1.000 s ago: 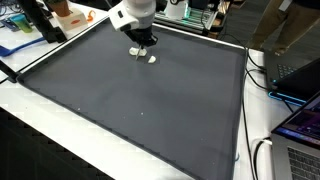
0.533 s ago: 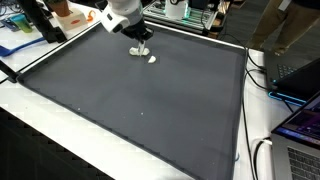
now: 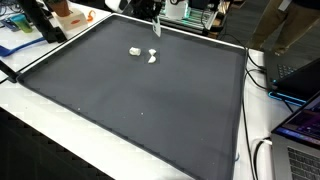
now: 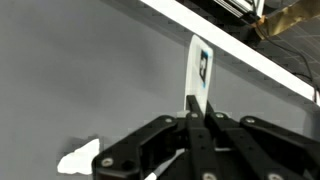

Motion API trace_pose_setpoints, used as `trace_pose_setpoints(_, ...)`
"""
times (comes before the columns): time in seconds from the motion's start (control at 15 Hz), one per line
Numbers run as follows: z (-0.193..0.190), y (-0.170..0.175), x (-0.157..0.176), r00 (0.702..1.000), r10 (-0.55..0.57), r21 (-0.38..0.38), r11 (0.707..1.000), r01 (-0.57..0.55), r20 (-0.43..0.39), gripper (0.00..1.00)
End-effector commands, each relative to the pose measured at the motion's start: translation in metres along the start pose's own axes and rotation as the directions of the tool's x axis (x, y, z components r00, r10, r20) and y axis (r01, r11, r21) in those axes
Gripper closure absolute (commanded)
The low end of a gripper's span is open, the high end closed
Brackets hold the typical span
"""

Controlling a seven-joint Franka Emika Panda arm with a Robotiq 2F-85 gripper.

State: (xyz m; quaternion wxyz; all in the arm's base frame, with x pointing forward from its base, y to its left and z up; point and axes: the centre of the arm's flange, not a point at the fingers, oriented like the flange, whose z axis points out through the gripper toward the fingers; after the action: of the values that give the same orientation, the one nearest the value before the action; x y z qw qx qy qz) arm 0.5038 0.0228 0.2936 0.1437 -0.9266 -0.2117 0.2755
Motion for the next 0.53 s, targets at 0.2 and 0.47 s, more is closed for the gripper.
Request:
trace_pose_setpoints(0.2, 0.001, -0.035, -0.062, 0.949, -0.027, 0.031, 0.999, 0.039, -0.315, 0.99)
trace_pose_setpoints(0.47, -0.011, -0.032, -0.05, 0.949, -0.036, 0.012, 0.999, 0.041, -0.313, 0.96)
